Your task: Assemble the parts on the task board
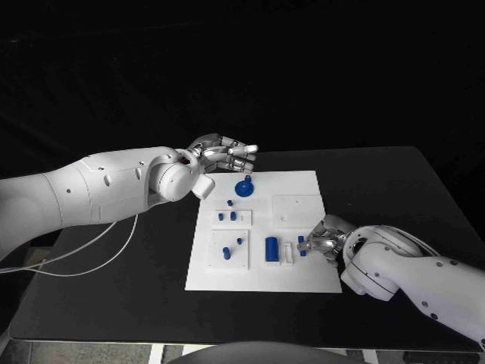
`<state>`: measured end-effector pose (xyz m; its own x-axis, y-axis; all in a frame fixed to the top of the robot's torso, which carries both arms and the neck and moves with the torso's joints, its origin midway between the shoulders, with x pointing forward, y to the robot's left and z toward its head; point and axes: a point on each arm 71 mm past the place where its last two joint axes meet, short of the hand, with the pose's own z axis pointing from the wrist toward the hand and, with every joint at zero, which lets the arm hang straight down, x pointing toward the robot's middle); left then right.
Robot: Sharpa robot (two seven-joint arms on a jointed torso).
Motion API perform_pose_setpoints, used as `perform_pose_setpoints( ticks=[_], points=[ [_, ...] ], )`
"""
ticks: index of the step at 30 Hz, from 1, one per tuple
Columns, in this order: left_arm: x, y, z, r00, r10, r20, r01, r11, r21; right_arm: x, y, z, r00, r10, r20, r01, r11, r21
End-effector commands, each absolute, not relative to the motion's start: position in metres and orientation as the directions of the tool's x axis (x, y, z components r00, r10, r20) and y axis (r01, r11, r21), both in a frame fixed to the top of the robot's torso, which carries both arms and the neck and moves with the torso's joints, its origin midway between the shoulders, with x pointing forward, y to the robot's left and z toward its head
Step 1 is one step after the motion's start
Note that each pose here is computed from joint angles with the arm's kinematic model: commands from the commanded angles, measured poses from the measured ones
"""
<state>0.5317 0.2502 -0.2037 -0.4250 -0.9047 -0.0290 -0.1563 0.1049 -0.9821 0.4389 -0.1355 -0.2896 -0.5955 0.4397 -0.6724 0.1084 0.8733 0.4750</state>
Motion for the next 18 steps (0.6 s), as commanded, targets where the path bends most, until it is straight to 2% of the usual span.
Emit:
perform_pose_setpoints(
  ticks=[1, 18],
  points=[
    [0.531, 0.248, -0.202, -0.441, -0.897, -0.023, -0.151, 0.099, -0.984, 0.438, -0.132, -0.29, -0.61, 0.465, -0.642, 0.122, 0.855, 0.503],
    [0.531, 0.247, -0.203, -0.447, -0.894, -0.022, -0.156, 0.102, -0.982, 0.434, -0.118, -0.297, -0.694, 0.393, -0.603, 0.1, 0.882, 0.46]
  ],
)
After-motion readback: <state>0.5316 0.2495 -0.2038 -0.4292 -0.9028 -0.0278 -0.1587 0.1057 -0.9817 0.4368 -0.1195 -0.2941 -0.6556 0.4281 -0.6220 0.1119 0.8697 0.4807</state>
